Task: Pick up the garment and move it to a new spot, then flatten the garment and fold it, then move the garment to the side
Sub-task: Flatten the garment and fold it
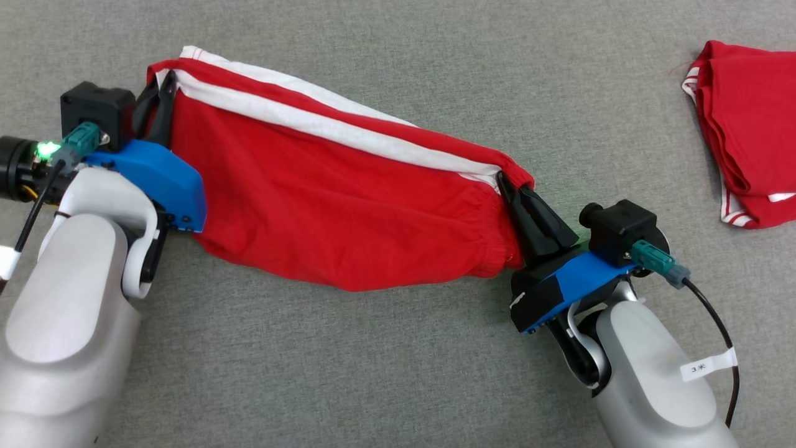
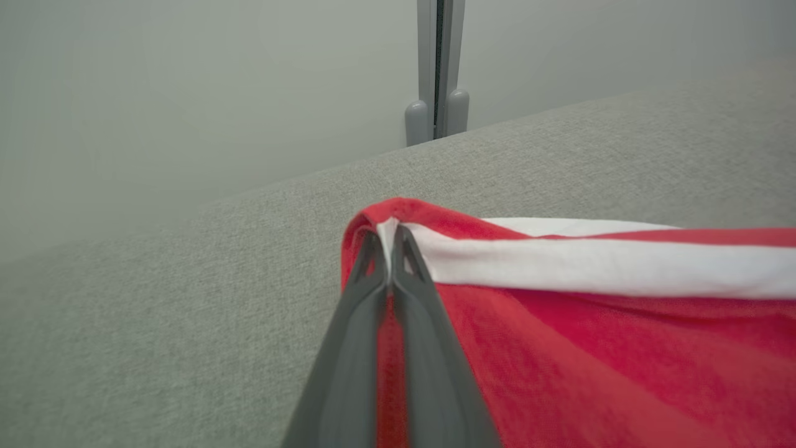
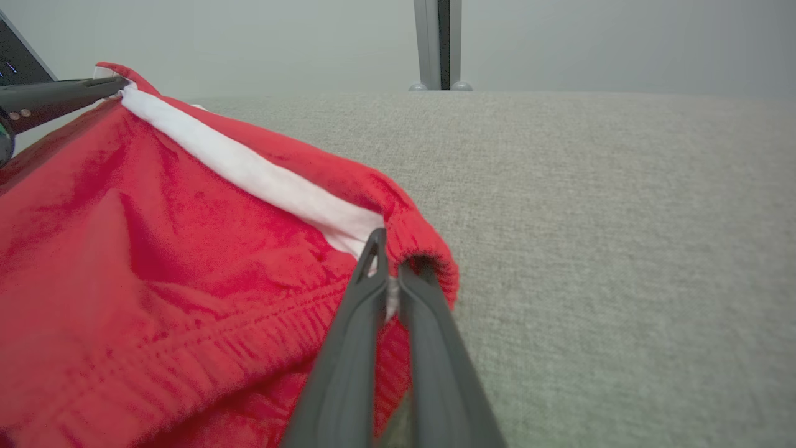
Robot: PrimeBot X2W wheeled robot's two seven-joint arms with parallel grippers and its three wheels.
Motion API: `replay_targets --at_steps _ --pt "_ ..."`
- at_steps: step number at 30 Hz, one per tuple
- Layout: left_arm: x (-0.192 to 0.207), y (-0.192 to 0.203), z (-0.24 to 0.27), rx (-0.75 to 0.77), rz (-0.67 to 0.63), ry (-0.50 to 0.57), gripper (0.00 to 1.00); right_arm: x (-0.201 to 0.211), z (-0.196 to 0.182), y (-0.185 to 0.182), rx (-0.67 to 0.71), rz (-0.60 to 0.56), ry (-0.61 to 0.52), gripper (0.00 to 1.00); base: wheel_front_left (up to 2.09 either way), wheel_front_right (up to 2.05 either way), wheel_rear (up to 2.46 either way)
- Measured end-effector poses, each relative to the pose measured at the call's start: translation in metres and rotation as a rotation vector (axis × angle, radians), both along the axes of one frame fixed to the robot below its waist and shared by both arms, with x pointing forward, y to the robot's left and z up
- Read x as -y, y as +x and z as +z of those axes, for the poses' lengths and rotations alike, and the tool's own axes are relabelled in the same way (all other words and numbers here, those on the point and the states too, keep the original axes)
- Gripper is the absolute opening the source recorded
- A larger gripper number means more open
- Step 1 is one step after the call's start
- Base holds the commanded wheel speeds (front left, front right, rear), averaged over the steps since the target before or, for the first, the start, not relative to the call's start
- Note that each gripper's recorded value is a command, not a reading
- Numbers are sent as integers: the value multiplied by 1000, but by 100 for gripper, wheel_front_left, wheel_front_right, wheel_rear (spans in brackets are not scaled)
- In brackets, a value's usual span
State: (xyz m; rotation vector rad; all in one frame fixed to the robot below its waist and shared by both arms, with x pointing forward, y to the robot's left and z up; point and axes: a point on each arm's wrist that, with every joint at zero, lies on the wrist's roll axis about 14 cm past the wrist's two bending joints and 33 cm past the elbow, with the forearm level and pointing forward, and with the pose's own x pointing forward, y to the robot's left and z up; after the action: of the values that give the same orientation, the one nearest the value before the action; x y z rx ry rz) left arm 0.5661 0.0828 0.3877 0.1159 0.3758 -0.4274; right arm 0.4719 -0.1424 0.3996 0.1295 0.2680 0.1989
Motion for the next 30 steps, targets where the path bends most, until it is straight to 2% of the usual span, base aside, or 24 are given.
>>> replay_targets --at_steps 1,2,3,10,18,30 --pt "1 2 -1 1 -3 6 0 1 1 1 6 -1 -3 9 0 0 0" --pt "5 6 1 19 -11 4 80 4 2 3 21 -10 -12 47 0 0 0" --pt "8 7 3 30 -13 -1 100 6 3 3 27 -14 -16 100 0 0 0" --pt "5 5 12 61 8 -36 100 11 15 3 71 -40 -2 100 0 0 0" --pt "-14 -27 15 42 59 -64 100 11 30 -19 101 -55 8 100 0 0 0" --pt "-17 -54 -4 -141 94 -28 100 32 60 -54 126 -110 -51 100 0 0 0"
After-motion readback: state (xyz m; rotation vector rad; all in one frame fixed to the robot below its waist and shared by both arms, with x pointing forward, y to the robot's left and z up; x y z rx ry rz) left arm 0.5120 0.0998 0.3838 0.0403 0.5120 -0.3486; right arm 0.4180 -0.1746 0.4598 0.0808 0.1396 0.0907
